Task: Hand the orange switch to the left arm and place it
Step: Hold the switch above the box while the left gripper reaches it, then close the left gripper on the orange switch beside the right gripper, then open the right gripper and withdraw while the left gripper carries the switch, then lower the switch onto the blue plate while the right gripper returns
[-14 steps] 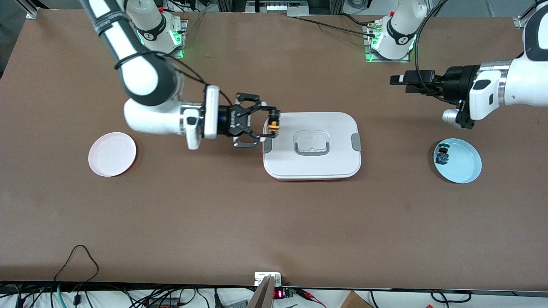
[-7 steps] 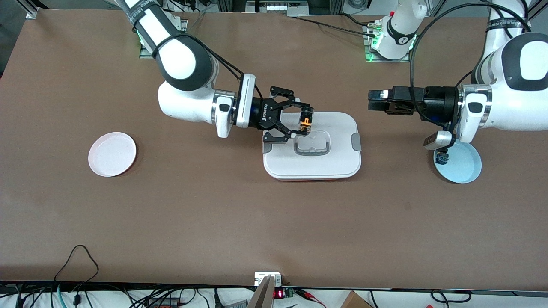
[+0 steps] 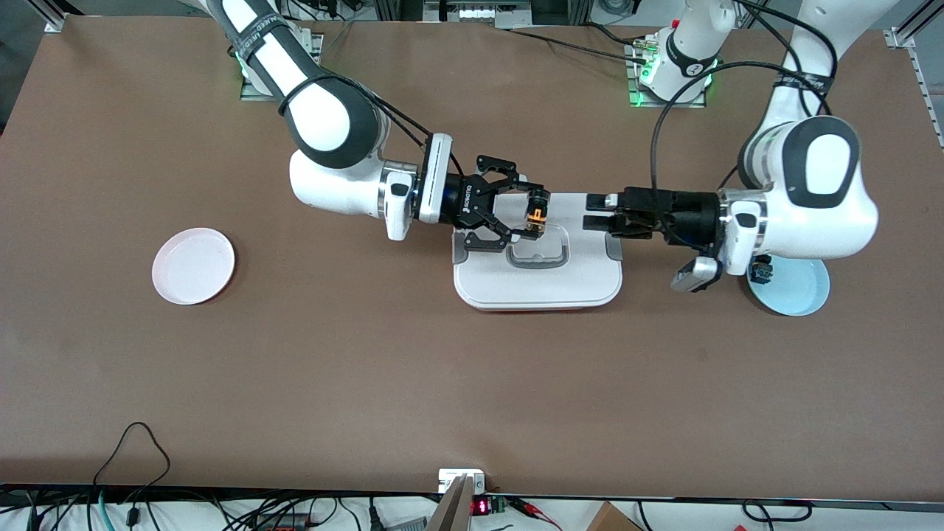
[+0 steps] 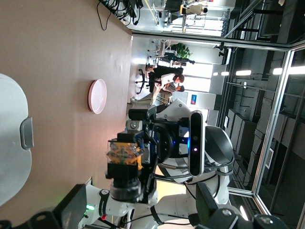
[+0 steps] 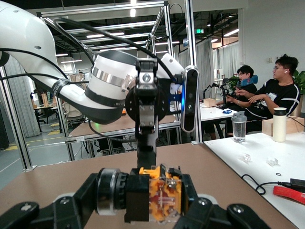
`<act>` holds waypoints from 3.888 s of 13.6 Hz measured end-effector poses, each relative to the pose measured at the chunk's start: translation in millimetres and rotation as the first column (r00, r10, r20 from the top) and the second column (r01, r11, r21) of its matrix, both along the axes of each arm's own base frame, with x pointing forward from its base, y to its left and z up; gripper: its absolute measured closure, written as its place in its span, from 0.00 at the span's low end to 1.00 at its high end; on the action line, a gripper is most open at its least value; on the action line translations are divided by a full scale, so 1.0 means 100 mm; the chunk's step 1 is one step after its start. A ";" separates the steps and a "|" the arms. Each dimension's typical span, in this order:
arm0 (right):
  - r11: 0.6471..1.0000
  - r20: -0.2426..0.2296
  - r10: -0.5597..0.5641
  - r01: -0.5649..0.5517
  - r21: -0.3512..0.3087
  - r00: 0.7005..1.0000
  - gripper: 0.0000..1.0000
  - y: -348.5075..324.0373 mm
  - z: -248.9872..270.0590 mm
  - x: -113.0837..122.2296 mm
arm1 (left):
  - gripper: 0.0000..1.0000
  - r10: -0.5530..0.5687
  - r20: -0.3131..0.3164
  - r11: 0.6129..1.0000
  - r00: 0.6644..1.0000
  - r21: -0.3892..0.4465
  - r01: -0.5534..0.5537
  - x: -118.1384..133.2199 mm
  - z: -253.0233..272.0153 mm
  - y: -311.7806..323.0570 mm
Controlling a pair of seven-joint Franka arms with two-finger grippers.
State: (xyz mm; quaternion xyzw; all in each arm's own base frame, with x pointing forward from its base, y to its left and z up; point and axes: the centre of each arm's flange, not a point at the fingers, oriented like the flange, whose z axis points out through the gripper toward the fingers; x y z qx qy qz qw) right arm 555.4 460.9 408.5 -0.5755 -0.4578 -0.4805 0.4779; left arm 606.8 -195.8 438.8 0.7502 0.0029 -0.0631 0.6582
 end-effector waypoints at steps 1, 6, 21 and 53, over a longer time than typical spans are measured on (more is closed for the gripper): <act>1.000 0.001 0.000 0.000 0.001 1.000 0.27 0.00 0.00 0.00 | 0.00 0.002 0.017 1.000 1.000 0.002 -0.002 -0.01 -0.07 -0.06; 1.000 0.011 0.000 0.000 0.001 1.000 0.27 0.00 0.00 0.00 | 0.00 0.042 0.066 0.998 0.997 -0.051 -0.039 -0.02 -0.29 -0.26; 1.000 0.010 0.003 -0.003 0.000 1.000 0.27 0.04 -0.01 -0.02 | 0.65 0.022 0.157 0.993 0.987 -0.122 -0.003 -0.20 -0.44 -0.67; 0.899 -0.220 0.223 -0.287 -0.329 0.950 0.00 -3.36 1.41 0.84 | 0.66 -0.544 0.027 0.552 0.839 0.764 0.334 -0.16 -1.08 2.26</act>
